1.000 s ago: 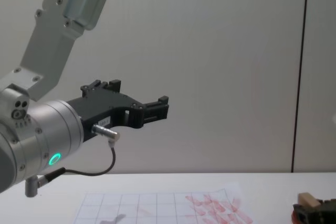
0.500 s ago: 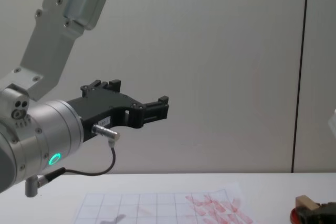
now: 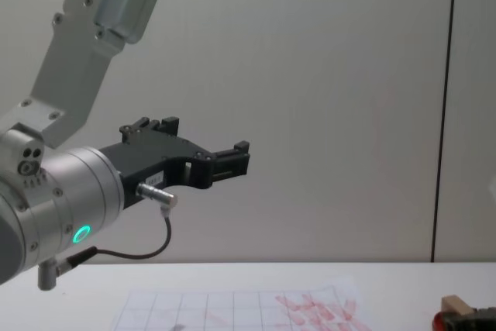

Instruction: Use the one hand to pick up the stamp and affix it onto the A4 paper.

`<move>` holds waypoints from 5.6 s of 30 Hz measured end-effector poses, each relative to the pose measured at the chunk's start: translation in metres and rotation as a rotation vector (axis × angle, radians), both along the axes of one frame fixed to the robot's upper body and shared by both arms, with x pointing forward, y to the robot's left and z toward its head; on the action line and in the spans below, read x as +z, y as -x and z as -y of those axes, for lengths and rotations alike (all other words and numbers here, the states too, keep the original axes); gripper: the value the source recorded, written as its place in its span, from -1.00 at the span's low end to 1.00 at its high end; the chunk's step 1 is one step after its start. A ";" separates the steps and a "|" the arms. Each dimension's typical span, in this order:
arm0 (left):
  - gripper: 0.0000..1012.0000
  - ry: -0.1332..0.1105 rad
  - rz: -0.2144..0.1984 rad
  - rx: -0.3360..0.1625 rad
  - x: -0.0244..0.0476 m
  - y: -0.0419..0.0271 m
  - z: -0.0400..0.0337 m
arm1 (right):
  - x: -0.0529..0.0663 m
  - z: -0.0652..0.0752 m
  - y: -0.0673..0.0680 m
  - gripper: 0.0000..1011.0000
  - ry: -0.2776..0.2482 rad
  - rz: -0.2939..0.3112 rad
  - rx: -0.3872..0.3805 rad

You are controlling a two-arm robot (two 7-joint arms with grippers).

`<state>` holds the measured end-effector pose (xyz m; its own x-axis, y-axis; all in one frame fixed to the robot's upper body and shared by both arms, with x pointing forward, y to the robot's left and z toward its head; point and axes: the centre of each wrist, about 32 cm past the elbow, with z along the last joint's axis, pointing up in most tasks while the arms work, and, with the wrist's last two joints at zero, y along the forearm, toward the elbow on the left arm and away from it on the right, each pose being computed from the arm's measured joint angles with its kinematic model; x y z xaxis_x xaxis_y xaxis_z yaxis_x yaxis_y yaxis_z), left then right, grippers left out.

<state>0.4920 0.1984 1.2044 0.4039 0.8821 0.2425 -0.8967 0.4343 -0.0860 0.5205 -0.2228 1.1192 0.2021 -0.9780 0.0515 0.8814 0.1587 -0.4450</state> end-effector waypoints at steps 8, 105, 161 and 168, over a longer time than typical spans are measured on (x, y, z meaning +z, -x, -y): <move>0.98 0.000 0.000 0.000 0.0000 0.0000 0.0000 | 0.001 -0.001 -0.002 -0.56 -0.017 -0.007 -0.008; 0.98 0.000 0.000 0.000 0.0000 0.0000 0.0000 | 0.011 -0.064 0.023 -0.56 0.010 -0.045 0.205; 0.98 0.000 0.000 0.000 0.0000 0.0000 0.0000 | 0.072 -0.019 0.020 -0.56 -0.055 0.092 -0.014; 0.98 0.000 0.000 0.000 0.0000 0.0000 0.0000 | 0.062 -0.010 0.016 -0.56 -0.038 0.062 -0.043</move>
<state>0.4920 0.1984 1.2044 0.4041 0.8820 0.2425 -0.8966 0.4344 -0.0859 0.5041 -0.2131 1.1811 0.1570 -0.9873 0.0249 0.9137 0.1356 -0.3832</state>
